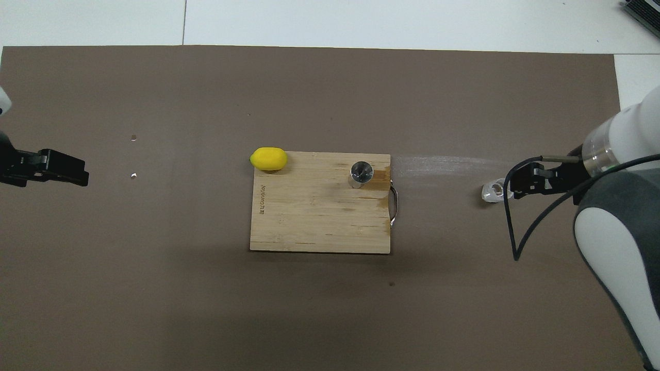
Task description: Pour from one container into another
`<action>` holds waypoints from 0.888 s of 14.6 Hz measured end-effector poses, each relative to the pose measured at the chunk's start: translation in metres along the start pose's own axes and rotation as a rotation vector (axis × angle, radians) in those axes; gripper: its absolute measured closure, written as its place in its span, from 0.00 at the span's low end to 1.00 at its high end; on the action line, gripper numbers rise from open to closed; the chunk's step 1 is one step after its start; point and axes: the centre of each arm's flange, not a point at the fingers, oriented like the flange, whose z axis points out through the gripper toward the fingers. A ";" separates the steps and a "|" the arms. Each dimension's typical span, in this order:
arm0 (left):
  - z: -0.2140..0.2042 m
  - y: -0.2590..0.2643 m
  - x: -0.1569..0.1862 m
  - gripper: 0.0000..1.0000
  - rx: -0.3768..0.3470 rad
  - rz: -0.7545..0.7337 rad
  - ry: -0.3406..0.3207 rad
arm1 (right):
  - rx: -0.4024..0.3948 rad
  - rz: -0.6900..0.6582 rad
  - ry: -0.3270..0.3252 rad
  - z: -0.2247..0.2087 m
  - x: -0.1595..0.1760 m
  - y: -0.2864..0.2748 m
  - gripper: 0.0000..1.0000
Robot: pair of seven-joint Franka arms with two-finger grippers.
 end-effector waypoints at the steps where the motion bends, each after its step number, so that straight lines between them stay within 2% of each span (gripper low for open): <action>1: 0.000 0.000 0.000 0.00 0.000 0.000 0.000 | 0.001 0.000 0.006 -0.003 -0.002 0.001 0.00; 9: 0.000 0.000 0.000 0.00 0.000 0.000 0.000 | 0.023 -0.033 0.060 -0.012 0.001 0.005 0.00; 13: 0.000 0.000 0.000 0.00 0.000 0.000 0.000 | 0.027 -0.122 0.076 -0.013 0.004 0.009 0.00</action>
